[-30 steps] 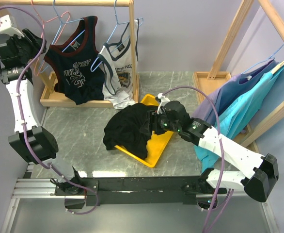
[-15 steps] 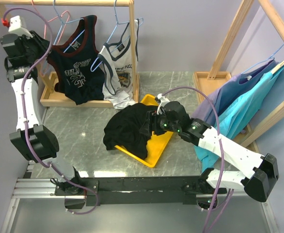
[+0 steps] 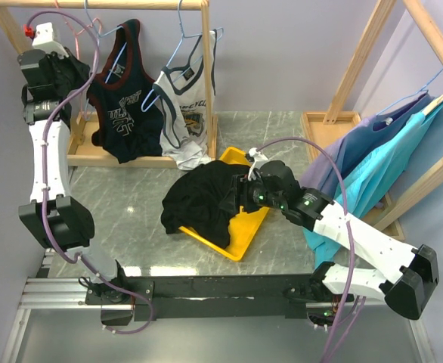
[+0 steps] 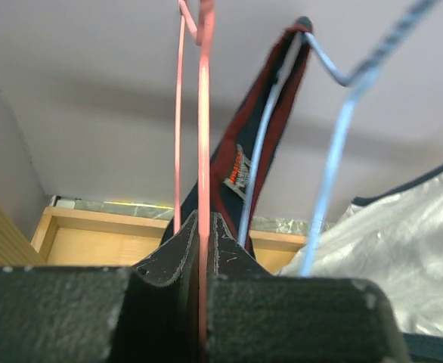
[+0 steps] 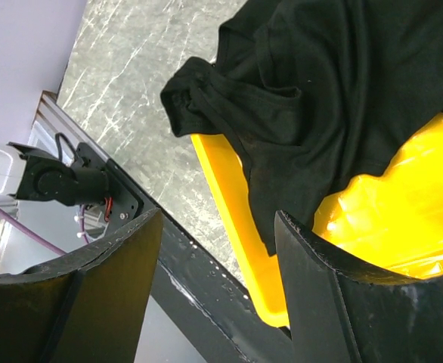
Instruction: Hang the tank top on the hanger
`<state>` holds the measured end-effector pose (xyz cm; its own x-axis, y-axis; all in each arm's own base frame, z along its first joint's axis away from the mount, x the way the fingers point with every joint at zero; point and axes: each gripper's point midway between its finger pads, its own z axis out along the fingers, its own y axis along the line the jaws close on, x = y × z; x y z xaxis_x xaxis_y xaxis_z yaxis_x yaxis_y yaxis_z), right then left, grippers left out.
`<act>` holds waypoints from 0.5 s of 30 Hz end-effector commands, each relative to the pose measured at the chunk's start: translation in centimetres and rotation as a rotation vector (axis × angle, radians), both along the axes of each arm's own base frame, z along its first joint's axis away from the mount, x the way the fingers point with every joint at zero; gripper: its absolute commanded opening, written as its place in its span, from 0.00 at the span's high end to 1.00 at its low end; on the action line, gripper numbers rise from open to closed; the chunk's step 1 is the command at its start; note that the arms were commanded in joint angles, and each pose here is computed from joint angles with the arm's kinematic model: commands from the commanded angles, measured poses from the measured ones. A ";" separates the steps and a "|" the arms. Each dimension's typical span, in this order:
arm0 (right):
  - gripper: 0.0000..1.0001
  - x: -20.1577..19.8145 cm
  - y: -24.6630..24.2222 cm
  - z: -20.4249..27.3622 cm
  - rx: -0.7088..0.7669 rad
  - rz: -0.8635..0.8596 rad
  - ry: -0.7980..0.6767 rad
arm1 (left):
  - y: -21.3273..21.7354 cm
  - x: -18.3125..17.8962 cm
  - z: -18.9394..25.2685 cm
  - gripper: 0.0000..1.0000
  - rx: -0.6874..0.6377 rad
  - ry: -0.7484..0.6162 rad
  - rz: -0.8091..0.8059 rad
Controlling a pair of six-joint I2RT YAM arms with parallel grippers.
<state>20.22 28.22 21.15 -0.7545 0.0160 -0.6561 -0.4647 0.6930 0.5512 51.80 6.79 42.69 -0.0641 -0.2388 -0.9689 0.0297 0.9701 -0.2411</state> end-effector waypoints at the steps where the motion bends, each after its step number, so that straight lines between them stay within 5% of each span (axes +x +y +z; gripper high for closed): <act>1: 0.31 0.0 -0.1 1.5 0.033 -0.007 -0.053 | -2.9 -2.3 5.6 0.99 0.095 -0.112 -0.044; 15: 0.31 -0.1 -0.6 1.6 0.040 -0.024 -0.061 | -11.0 -3.6 7.5 0.99 0.164 -0.143 -0.201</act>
<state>20.20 27.70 21.80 -0.7365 0.0372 -0.6754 -0.4665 0.6951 0.5470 50.66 -1.99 44.92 -0.0751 -0.1130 -0.9908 0.1786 0.9760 -0.1248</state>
